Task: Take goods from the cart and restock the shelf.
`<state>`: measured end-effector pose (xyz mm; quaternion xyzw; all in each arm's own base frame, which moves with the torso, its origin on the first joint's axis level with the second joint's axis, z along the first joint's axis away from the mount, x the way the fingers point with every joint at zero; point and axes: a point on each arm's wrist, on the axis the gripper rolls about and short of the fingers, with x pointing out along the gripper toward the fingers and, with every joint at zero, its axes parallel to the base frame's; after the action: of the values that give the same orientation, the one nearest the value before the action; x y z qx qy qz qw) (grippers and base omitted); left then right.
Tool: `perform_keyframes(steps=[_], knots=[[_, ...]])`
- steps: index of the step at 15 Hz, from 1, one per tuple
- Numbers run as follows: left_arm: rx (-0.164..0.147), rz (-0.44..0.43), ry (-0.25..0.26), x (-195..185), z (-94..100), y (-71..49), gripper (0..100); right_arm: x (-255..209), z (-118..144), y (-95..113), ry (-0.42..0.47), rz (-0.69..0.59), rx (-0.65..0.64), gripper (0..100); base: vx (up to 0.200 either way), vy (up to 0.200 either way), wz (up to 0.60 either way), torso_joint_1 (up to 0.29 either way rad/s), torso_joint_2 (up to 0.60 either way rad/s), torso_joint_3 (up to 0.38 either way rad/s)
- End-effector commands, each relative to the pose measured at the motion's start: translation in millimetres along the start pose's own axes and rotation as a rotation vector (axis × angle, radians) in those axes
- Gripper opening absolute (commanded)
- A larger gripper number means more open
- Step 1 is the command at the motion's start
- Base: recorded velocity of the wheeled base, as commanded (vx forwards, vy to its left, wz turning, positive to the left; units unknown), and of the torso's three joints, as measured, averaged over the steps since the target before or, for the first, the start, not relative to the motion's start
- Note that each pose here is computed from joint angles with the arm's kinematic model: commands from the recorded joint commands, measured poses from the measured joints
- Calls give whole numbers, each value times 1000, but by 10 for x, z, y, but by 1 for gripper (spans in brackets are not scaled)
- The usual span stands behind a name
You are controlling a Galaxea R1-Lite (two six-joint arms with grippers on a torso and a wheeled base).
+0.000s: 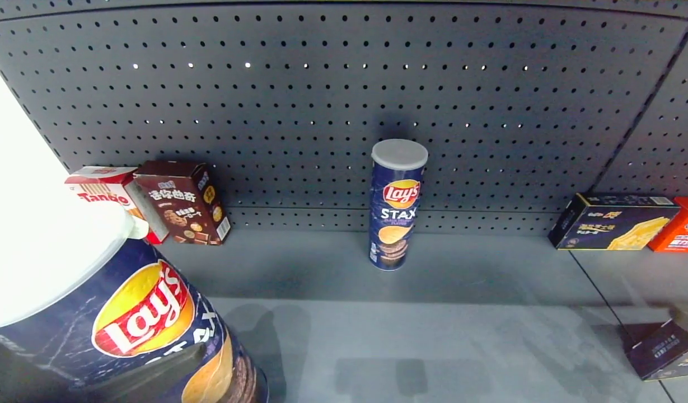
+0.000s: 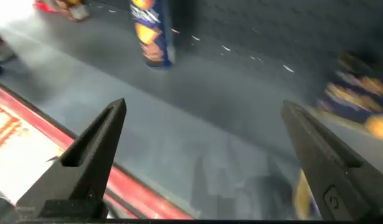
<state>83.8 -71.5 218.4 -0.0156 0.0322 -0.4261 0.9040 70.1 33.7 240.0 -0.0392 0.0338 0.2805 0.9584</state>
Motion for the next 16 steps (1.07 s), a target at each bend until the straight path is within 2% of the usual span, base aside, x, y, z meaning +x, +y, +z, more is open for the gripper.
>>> perform_keyframes(steps=[1,5,11,14,16], knots=[[-4,6,9,52,17,20,0,536,151,8,80,125,8,100,0,0,0,0,0,0],[-9,12,28,122,16,44,0,915,182,-22,89,170,15,100,0,0,0,0,0,0],[-16,39,44,138,-12,80,0,1226,160,-42,97,259,23,100,0,0,0,0,0,0],[-17,62,40,133,-1,106,0,1306,167,-79,82,245,21,100,0,0,0,0,0,0],[-18,71,42,133,-7,118,0,1314,141,-187,86,207,29,100,0,0,0,0,0,0]])
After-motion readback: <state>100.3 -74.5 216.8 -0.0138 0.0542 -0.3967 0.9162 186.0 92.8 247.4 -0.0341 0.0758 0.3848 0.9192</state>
